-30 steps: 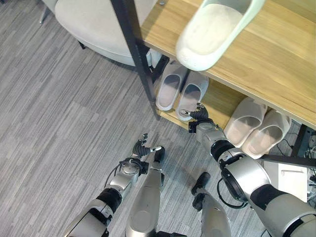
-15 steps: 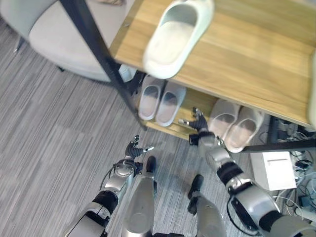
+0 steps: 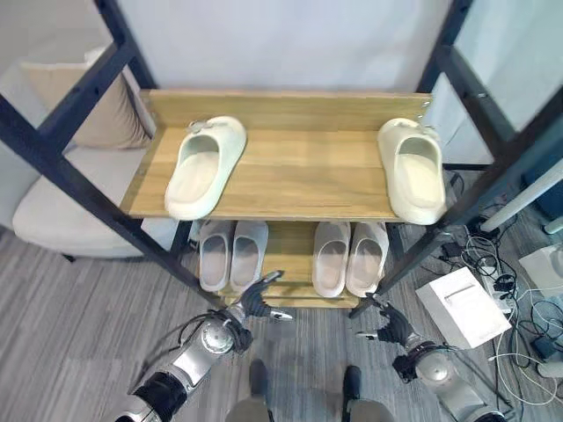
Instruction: Arrange the slippers neatly on the shoe rack.
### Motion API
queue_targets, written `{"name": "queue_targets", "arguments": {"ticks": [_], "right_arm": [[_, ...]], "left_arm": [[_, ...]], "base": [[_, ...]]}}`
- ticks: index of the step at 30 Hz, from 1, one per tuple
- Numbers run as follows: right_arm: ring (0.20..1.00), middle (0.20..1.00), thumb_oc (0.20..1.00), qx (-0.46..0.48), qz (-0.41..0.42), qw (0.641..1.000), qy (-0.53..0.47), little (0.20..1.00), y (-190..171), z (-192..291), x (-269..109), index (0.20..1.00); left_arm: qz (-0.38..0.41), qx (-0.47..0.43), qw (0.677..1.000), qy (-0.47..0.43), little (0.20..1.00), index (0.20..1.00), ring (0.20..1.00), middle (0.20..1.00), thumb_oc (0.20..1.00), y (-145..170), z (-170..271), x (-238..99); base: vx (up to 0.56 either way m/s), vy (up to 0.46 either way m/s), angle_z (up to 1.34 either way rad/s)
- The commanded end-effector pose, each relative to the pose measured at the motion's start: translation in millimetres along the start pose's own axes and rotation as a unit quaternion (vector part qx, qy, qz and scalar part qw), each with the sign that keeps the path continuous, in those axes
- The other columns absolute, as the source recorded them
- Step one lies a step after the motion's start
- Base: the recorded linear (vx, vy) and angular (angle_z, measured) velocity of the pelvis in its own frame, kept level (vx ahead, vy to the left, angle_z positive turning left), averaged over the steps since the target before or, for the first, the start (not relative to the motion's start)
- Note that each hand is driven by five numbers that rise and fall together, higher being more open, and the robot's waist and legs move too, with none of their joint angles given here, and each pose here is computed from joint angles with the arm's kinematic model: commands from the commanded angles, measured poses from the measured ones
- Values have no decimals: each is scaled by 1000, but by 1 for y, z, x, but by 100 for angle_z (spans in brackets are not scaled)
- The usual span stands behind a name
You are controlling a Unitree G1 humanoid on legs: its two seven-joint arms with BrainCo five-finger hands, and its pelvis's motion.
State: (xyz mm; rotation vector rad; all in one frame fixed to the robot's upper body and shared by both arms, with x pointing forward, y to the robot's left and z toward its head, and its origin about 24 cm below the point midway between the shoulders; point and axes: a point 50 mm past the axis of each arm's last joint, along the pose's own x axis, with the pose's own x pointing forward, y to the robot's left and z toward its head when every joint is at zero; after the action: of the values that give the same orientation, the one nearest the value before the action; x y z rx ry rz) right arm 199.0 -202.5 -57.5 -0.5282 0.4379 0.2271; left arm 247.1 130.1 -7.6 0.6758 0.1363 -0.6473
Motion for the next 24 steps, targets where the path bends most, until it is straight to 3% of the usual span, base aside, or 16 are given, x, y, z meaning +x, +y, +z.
{"name": "queue_targets", "arguments": {"ticks": [1, 3, 4, 7, 11, 13, 14, 16, 18, 22, 24], "right_arm": [[1000, 1000, 1000, -15, 0, 998, -62, 1000, -12, 27, 14, 1000], [1000, 1000, 1000, -12, 7, 999, -38, 1000, -12, 16, 14, 1000], [1000, 1000, 1000, -12, 7, 999, -39, 1000, -12, 16, 14, 1000], [1000, 1000, 1000, -4, 10, 1000, -25, 1000, -9, 10, 12, 1000], [1000, 1000, 1000, 11, 11, 1000, -22, 1000, -5, 7, 7, 1000], [1000, 1000, 1000, 33, 18, 999, -11, 1000, 5, 1, 2, 1000], [1000, 1000, 1000, 32, 18, 999, -11, 1000, 5, 1, 2, 1000], [1000, 1000, 1000, 50, 32, 998, 1, 1000, 14, -5, -2, 1000], [1000, 1000, 1000, 49, 43, 998, 4, 1000, 19, -7, -3, 1000], [1000, 1000, 1000, 50, 47, 998, 5, 1000, 20, -9, -4, 1000], [1000, 1000, 1000, 52, 49, 997, 5, 1000, 20, -11, -6, 1000]], "left_arm": [[-73, 100, 988, -88, 1000, 1000, 1000, 1000, 1000, 15, 36, 10], [-109, 112, 969, -192, 1000, 1000, 1000, 1000, 1000, 23, 87, 7], [-109, 112, 969, -192, 1000, 1000, 1000, 1000, 1000, 24, 87, 6], [-119, 46, 945, -301, 1000, 1000, 1000, 1000, 1000, 41, 140, -4], [-43, -28, 926, -374, 1000, 1000, 1000, 1000, 1000, 73, 168, -15], [126, -56, 897, -420, 1000, 1000, 1000, 1000, 1000, 119, 178, -29], [127, -56, 897, -420, 1000, 1000, 1000, 1000, 1000, 119, 178, -29], [287, 13, 871, -399, 1000, 1000, 1000, 1000, 1000, 158, 177, -39], [393, 73, 845, -355, 1000, 1000, 1000, 1000, 1000, 185, 172, -44], [497, 205, 806, -247, 1000, 1000, 1000, 1000, 1000, 228, 155, -54], [547, 317, 761, -141, 1000, 1000, 1000, 1000, 1000, 261, 137, -74]], "base": [[111, -31, -22], [43, -32, -17], [22, -28, -20], [30, -32, -10], [23, -27, -1], [45, -36, 3], [39, -22, 3], [53, -19, 1], [35, -10, 1], [26, -3, -2], [38, 8, -8]]}}
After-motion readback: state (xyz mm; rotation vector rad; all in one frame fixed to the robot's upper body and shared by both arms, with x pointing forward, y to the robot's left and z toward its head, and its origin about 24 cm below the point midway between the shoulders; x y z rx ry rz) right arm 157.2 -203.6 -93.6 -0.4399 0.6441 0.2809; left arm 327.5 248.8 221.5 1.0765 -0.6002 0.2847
